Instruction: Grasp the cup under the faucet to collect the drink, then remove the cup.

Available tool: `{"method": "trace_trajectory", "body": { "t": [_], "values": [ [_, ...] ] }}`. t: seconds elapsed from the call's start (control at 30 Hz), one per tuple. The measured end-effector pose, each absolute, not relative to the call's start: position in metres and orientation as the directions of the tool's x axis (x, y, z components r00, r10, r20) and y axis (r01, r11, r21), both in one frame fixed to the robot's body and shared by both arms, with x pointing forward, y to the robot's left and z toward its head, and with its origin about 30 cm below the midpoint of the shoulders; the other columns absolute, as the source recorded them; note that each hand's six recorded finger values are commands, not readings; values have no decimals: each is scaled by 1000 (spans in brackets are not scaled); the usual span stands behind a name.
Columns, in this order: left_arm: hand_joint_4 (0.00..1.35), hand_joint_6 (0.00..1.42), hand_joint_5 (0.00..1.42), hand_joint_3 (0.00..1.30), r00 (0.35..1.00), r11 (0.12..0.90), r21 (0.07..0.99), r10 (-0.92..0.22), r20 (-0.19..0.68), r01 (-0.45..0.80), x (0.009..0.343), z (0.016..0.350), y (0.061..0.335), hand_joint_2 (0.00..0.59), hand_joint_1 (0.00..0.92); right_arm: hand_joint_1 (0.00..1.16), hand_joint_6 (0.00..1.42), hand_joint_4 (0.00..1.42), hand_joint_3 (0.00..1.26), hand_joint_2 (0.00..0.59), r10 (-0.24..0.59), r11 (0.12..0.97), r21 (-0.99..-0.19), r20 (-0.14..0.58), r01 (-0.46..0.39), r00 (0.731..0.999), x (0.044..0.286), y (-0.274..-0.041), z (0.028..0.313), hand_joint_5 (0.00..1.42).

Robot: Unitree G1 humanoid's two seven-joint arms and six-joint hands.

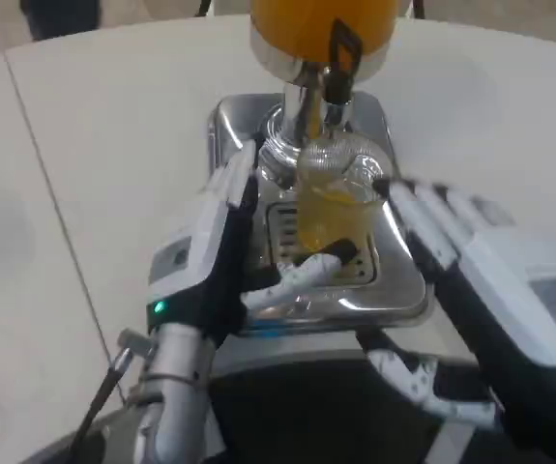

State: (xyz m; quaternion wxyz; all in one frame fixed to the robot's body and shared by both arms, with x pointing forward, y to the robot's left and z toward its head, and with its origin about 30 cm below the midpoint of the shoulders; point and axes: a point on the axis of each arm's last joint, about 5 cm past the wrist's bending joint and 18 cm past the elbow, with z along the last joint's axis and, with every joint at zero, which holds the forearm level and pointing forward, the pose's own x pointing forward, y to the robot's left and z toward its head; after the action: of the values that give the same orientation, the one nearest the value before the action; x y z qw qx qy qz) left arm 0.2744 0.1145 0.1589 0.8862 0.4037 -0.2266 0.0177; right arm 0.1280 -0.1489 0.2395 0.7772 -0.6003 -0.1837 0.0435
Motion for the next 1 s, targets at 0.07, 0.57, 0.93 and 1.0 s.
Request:
{"method": "trace_trajectory", "body": {
  "t": [0.07,0.57,0.93,1.0],
  "values": [
    [0,114,59,0,895,678,706,-162,416,-206,278,159,109,55,342,529,18,0,0,426,286,281,-949,228,146,931,127,-150,238,0],
    [0,173,131,0,893,742,643,-142,427,-189,296,155,91,55,363,518,30,0,0,412,265,274,-952,211,137,941,141,-161,235,0],
    [0,192,155,0,873,775,608,-165,458,-173,298,157,82,55,363,510,45,0,0,399,245,290,-950,190,115,951,146,-160,238,0],
    [0,193,157,0,873,776,607,-165,460,-174,298,156,81,55,363,509,45,0,0,399,239,298,-947,193,117,952,146,-159,239,0]
  ]
}}
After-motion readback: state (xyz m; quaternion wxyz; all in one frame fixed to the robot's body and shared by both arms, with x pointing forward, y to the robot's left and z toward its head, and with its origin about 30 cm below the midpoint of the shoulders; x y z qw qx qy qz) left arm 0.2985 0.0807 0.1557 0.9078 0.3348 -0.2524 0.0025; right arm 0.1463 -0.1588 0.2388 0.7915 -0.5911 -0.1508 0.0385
